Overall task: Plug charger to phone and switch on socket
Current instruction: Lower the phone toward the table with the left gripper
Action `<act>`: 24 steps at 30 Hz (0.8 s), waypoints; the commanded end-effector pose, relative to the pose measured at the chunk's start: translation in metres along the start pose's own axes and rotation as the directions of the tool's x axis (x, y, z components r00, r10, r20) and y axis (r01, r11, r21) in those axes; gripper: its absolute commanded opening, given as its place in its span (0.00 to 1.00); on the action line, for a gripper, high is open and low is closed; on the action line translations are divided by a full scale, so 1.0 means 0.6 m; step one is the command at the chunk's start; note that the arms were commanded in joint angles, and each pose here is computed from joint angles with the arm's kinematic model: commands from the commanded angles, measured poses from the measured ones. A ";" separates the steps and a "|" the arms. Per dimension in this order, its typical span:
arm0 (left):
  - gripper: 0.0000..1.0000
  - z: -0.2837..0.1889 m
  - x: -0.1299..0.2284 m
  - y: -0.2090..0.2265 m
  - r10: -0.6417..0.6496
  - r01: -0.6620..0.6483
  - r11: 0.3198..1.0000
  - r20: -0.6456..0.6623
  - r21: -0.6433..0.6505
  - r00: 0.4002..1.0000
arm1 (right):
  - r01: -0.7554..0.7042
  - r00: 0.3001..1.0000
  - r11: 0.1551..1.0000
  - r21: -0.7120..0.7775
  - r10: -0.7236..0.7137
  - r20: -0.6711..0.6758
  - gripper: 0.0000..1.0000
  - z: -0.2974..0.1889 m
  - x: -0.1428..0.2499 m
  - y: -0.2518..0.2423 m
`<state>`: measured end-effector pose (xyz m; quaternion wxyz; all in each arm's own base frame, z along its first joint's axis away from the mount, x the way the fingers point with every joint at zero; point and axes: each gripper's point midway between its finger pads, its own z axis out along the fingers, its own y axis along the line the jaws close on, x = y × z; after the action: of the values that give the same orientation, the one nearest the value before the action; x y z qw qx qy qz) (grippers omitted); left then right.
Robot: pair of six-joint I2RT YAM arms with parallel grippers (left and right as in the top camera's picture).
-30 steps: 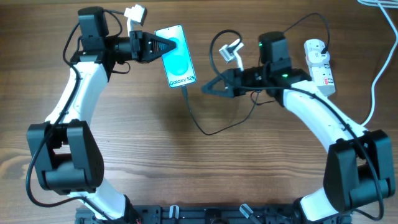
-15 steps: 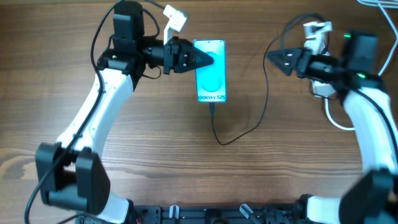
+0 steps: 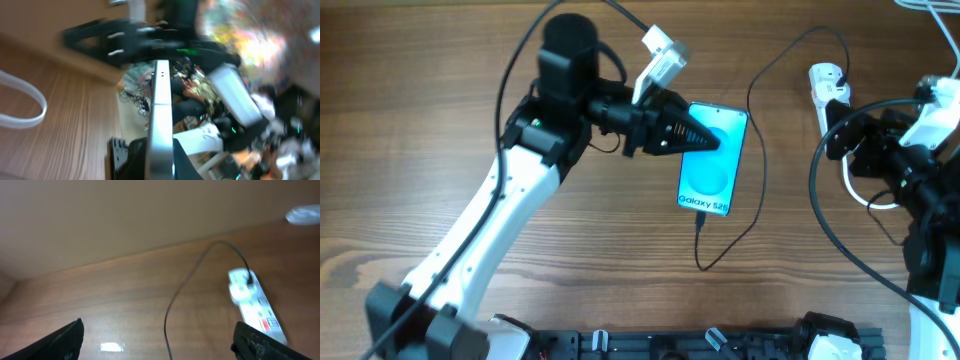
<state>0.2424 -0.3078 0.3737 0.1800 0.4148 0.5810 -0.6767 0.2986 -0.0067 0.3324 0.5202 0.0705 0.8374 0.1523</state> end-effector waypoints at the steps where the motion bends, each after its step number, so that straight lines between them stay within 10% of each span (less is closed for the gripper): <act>1: 0.04 -0.006 0.048 0.191 -0.234 0.245 0.939 0.074 -0.243 0.969 | -0.053 0.999 0.996 0.070 0.054 -0.007 0.96 -0.008 0.003 -0.017; 13: 0.04 -0.102 0.208 0.463 -0.578 0.615 0.714 0.214 -0.334 0.787 | -0.093 0.988 0.991 0.097 0.104 -0.115 0.96 0.005 0.044 -0.030; 20: 0.04 -0.112 0.316 0.540 -0.686 0.706 0.473 0.282 -0.527 0.671 | -0.131 0.978 0.985 0.110 0.146 -0.147 0.96 0.020 0.054 -0.038; 24: 0.04 -0.104 0.327 0.547 -0.682 0.689 0.451 0.279 -0.567 0.676 | -0.138 0.973 0.984 0.117 0.156 -0.169 0.96 0.023 0.063 -0.041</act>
<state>0.3852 -0.2899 0.0248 0.0188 0.0620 0.8755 -0.4789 0.2956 -0.0144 0.2840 0.4270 0.1351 0.8805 0.1552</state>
